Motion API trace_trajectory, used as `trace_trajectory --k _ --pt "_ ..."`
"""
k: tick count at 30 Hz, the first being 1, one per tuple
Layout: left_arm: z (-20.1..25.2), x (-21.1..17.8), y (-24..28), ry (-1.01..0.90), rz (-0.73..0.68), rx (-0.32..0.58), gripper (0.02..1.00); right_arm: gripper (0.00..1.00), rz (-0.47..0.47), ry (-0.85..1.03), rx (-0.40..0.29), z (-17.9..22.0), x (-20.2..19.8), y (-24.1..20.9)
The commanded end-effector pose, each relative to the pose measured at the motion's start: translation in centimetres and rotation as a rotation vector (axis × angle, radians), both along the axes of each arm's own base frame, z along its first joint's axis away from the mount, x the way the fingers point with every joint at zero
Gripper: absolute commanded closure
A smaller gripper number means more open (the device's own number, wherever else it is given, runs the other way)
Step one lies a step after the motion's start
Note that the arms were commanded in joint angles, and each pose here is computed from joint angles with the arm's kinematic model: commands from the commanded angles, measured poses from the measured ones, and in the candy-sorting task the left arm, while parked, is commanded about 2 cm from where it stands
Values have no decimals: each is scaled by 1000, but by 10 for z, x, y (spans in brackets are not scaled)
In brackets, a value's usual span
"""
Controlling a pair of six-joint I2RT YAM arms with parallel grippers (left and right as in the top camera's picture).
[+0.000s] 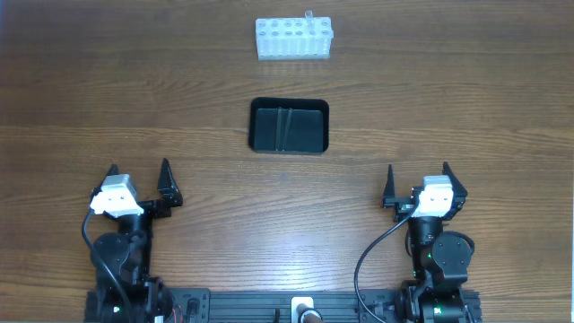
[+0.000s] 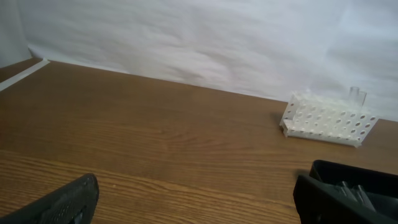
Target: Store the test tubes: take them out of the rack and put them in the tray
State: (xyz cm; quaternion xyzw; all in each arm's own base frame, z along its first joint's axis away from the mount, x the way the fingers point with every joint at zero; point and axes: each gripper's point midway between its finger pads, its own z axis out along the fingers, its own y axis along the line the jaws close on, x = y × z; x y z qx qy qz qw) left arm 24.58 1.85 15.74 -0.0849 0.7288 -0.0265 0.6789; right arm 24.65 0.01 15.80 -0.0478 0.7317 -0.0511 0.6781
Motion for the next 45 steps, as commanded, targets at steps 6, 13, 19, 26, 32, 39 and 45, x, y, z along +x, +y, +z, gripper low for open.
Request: trace_trajectory --k 6,13,19,26,32,39,45 --pt "-1 0 -2 0 -13 19 20 7 0 -2 3 -1 0 -1" --pt "-1 0 -2 0 -13 19 23 9 0 -2 3 -1 0 -1" --pt "-1 0 -2 1 -13 19 23 9 0 -2 3 -1 0 -1" --pt "-1 0 -2 1 -13 19 20 7 0 -2 3 -1 0 -1" --pt "-1 0 -2 1 -13 19 20 9 0 -2 3 -1 0 -1" --pt "-1 0 -2 1 -13 20 23 7 -7 -7 3 0 0 -2" --pt "-1 0 -2 1 -13 19 23 7 12 -35 4 35 -8 2"
